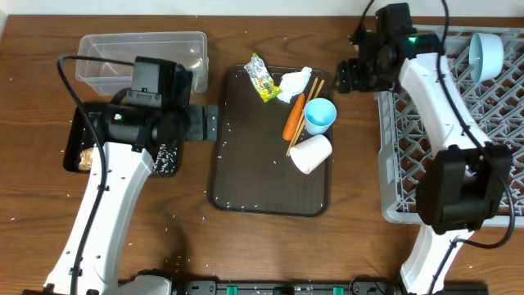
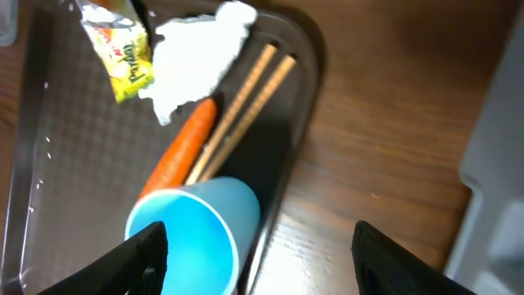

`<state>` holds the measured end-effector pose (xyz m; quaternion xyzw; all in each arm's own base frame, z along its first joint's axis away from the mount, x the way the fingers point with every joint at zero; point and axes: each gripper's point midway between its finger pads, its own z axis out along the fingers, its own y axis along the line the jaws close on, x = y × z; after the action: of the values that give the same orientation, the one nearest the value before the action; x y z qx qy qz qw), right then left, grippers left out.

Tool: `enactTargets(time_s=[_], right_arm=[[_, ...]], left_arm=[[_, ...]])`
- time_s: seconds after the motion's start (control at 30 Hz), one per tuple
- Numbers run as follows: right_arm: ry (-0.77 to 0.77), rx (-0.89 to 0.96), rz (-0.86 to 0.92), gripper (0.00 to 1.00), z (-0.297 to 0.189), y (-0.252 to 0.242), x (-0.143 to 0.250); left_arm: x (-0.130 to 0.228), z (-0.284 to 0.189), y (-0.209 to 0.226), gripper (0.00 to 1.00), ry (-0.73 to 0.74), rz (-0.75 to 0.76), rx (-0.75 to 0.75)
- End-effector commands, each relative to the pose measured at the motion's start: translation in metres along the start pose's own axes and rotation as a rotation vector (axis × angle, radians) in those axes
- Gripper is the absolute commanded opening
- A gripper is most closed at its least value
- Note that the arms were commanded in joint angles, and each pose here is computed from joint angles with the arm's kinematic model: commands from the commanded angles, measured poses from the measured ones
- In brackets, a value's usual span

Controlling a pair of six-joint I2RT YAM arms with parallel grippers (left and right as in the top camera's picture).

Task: Sort waste into correct bins and load items into the dishwasher rack
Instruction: 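Withdraw the right gripper up over the rack, then reach the left gripper to the light-blue cup and grasp it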

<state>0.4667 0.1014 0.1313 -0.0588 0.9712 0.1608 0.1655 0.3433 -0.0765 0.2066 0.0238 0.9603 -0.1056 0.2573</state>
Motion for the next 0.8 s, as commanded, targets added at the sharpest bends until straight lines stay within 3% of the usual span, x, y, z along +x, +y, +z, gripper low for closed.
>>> enactTargets(time_s=[0.0,0.13,0.43,0.6,0.77], right_arm=[[-0.088,0.012,0.044,0.69,-0.045,-0.019,-0.010],[-0.127,0.041,0.106,0.70,-0.076,-0.046,-0.008],[-0.177,0.000,0.158,0.71,-0.109,-0.065,-0.005],[-0.173,-0.004,0.143,0.71,-0.108,-0.061,-0.005],[-0.164,-0.001,0.148,0.72,-0.107,-0.062,-0.003]], left_arm=[[-0.013,-0.002,-0.013,0.98,-0.037,-0.057,0.074],[-0.014,-0.003,-0.013,0.98,-0.042,-0.057,0.074],[-0.061,-0.003,-0.071,0.98,-0.194,-0.009,0.378],[-0.074,0.040,-0.102,0.98,-0.210,0.057,0.401],[-0.048,0.108,-0.129,0.98,-0.100,0.103,0.367]])
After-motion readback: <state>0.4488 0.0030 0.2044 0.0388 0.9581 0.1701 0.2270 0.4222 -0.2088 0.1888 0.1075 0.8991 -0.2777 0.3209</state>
